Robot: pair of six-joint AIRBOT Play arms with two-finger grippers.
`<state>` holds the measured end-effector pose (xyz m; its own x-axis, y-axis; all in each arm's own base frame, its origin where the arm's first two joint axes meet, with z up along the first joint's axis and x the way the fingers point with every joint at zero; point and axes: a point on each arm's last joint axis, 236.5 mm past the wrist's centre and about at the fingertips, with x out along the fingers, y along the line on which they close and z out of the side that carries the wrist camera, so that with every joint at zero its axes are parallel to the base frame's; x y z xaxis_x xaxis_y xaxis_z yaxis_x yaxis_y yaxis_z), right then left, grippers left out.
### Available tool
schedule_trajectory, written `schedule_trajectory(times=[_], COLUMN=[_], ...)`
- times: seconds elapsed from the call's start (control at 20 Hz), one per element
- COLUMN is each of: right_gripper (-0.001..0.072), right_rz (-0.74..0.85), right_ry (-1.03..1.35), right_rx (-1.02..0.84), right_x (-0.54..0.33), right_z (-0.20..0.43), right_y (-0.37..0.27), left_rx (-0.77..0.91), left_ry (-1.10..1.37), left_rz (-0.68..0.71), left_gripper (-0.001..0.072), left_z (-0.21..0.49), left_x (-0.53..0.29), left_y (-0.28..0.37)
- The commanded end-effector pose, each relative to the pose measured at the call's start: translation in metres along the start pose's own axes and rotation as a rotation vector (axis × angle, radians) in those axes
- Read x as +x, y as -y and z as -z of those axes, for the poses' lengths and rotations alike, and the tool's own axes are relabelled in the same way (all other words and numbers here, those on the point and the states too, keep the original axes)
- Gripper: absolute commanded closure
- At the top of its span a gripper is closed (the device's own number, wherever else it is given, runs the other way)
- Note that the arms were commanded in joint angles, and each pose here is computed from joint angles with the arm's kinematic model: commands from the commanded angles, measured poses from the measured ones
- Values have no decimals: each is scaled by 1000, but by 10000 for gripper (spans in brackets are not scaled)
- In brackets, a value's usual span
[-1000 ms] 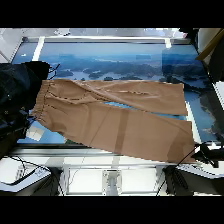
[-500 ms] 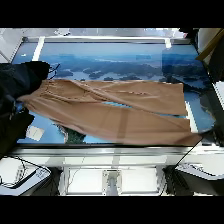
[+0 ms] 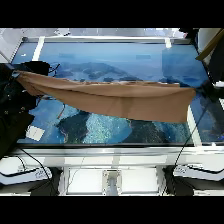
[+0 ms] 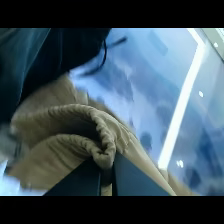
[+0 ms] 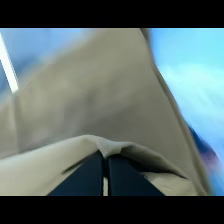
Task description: Fold the clothes and pants, and hang the long-sleeved shirts on hangers.
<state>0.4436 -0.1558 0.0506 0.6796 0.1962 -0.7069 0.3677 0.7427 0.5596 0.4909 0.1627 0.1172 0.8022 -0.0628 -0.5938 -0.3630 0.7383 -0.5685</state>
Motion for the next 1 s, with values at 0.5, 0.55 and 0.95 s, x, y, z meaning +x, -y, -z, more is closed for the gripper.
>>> schedule_trajectory(times=[0.5, 0.55, 0.95], right_gripper=[701, 701, 701], right_rz=[10, 12, 15], right_ry=[182, 188, 172], right_rx=[243, 244, 281], right_x=[158, 160, 161], right_z=[-41, -42, -38], right_y=[-23, -22, -20], left_rx=[91, 90, 116], left_ry=[-3, -8, 36], left_rz=[-220, -222, -179], left_gripper=[687, 687, 686], left_z=[26, 28, 25], left_x=[135, 138, 148], left_y=[-59, -61, -36])
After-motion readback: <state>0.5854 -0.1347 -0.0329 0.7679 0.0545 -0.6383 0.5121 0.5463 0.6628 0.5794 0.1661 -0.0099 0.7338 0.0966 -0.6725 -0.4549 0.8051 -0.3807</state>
